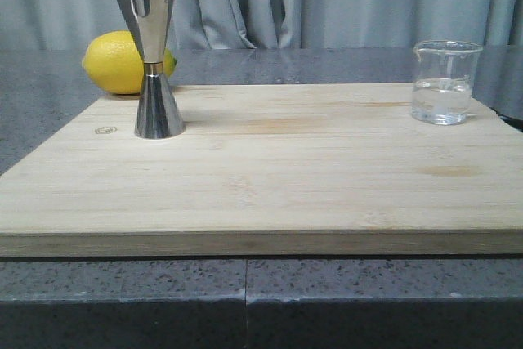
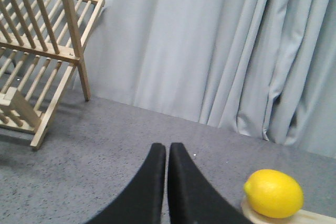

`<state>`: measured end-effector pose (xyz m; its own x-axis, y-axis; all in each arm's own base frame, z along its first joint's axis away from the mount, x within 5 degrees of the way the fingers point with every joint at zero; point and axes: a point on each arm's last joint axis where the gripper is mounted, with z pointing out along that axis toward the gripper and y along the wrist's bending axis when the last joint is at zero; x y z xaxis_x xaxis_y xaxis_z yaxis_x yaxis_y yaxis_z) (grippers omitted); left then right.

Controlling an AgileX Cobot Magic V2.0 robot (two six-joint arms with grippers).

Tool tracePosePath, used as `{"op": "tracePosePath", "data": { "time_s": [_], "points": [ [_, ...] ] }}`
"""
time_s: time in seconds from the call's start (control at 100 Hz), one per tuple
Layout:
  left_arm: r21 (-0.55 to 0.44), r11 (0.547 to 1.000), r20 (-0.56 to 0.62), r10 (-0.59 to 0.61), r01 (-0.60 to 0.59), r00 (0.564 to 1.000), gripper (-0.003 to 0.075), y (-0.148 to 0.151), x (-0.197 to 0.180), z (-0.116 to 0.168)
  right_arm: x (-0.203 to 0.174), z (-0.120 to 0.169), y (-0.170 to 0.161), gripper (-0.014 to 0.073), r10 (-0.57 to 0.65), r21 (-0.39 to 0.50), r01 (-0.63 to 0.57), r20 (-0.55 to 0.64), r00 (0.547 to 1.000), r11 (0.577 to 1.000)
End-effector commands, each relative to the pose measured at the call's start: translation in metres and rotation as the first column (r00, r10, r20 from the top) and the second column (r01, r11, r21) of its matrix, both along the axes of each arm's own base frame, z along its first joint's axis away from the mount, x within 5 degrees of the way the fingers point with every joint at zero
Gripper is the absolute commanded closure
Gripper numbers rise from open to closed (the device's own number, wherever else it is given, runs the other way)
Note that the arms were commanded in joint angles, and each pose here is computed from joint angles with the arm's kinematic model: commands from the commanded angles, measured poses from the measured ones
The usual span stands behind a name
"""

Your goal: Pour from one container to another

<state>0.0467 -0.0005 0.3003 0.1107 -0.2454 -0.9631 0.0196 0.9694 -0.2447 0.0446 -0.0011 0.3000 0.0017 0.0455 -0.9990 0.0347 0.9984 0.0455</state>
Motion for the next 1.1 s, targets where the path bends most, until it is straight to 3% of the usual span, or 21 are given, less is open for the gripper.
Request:
{"op": "tracePosePath", "data": {
  "time_s": [0.0,0.17,0.27,0.34,0.51,0.58,0.86,1.09],
  "points": [
    [-0.019,0.999,0.011,-0.041,0.041,0.999,0.0738,-0.002,0.008,0.035,0.01,0.034,-0.001,0.0641,-0.007,-0.001,0.007,0.023,1.0,1.0],
    [0.022,0.985,-0.086,-0.168,0.17,0.982,0.0721,-0.013,0.033,0.072,0.033,0.077,-0.002,0.0636,-0.006,0.001,0.006,-0.026,1.0,1.0],
    [0.086,0.963,-0.088,-0.248,0.256,0.965,0.0634,-0.025,0.052,0.088,0.049,0.091,-0.003,0.0581,-0.006,0.002,0.006,-0.04,0.999,1.0],
    [0.134,0.943,-0.076,-0.296,0.304,0.952,0.052,-0.033,0.062,0.098,0.059,0.097,-0.003,0.0469,-0.006,0.002,0.006,-0.059,0.998,1.0],
    [0.146,0.911,-0.089,-0.377,0.386,0.922,0.0174,-0.054,0.085,0.101,0.081,0.093,-0.004,0.0049,-0.006,0.005,0.006,-0.12,0.993,1.0],
    [0.152,0.904,-0.122,-0.385,0.401,0.915,0.01,-0.059,0.095,0.095,0.087,0.089,-0.005,-0.0071,-0.005,0.007,0.006,-0.154,0.988,1.0],
    [0.252,0.859,-0.338,-0.353,0.446,0.872,0.0092,-0.075,0.132,0.061,0.1,0.082,-0.005,-0.006,-0.005,0.007,0.006,-0.204,0.979,1.0],
    [0.304,0.835,-0.379,-0.335,0.458,0.862,0.0092,-0.08,0.145,0.027,0.102,0.079,-0.005,-0.006,-0.006,0.004,0.007,-0.211,0.978,1.0]
  ]
}}
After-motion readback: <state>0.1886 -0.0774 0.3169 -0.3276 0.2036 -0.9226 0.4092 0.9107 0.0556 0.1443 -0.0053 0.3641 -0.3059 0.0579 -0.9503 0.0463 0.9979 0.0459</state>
